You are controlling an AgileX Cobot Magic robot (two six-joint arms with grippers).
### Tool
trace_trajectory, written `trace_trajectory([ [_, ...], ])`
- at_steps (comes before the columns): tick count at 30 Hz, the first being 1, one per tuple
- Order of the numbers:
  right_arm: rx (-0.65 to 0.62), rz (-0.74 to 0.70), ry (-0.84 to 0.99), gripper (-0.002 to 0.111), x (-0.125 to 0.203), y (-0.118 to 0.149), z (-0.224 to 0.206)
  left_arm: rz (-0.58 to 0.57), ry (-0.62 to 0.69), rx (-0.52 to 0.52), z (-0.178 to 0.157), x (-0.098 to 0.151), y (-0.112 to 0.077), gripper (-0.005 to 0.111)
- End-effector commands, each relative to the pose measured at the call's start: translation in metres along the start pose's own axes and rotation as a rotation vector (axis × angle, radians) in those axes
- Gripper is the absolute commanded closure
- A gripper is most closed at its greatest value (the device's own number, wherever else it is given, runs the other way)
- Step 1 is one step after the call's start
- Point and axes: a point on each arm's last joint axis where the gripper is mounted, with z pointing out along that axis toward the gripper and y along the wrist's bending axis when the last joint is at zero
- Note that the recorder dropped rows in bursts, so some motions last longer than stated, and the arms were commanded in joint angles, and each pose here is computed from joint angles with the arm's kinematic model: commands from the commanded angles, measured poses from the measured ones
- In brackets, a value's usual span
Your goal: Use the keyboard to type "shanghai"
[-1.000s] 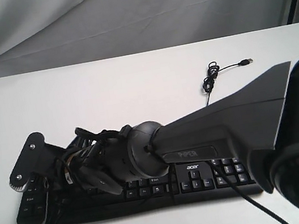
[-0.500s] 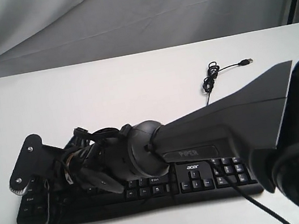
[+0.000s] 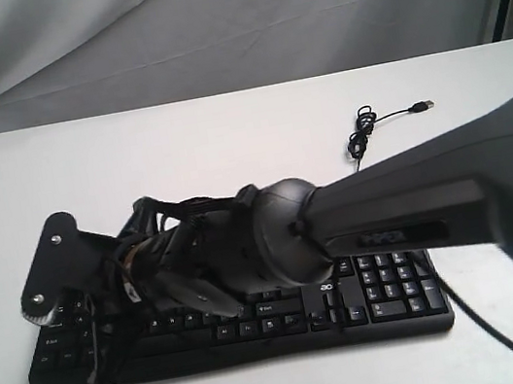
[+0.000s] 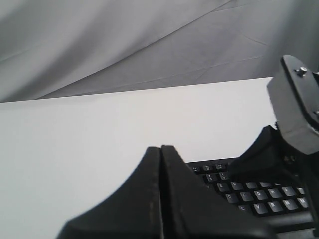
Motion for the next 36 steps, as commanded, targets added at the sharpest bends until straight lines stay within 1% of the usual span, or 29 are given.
trace_trajectory([
  [1,0.02,0.085,0.028,0.108,0.02,-0.012,-0.024,0.002,-0.002,0.002,0.0,0.001,0.0,0.107],
  [4,0.032,0.136,0.047,0.108,0.036,-0.018,-0.028,0.002,-0.002,0.002,0.0,0.001,0.0,0.107],
  [7,0.033,0.147,0.06,0.108,0.045,-0.018,-0.028,0.002,-0.002,0.002,0.0,0.001,0.0,0.107],
  [15,0.044,0.141,0.018,0.108,0.046,-0.017,-0.022,0.002,-0.002,0.002,0.0,0.001,0.0,0.107],
  [22,0.036,0.137,0.029,0.108,0.055,-0.012,-0.011,0.002,-0.002,0.002,0.0,0.001,0.0,0.107],
  [36,0.027,0.122,0.018,0.108,0.053,-0.006,-0.008,0.002,-0.002,0.002,0.0,0.001,0.0,0.107],
])
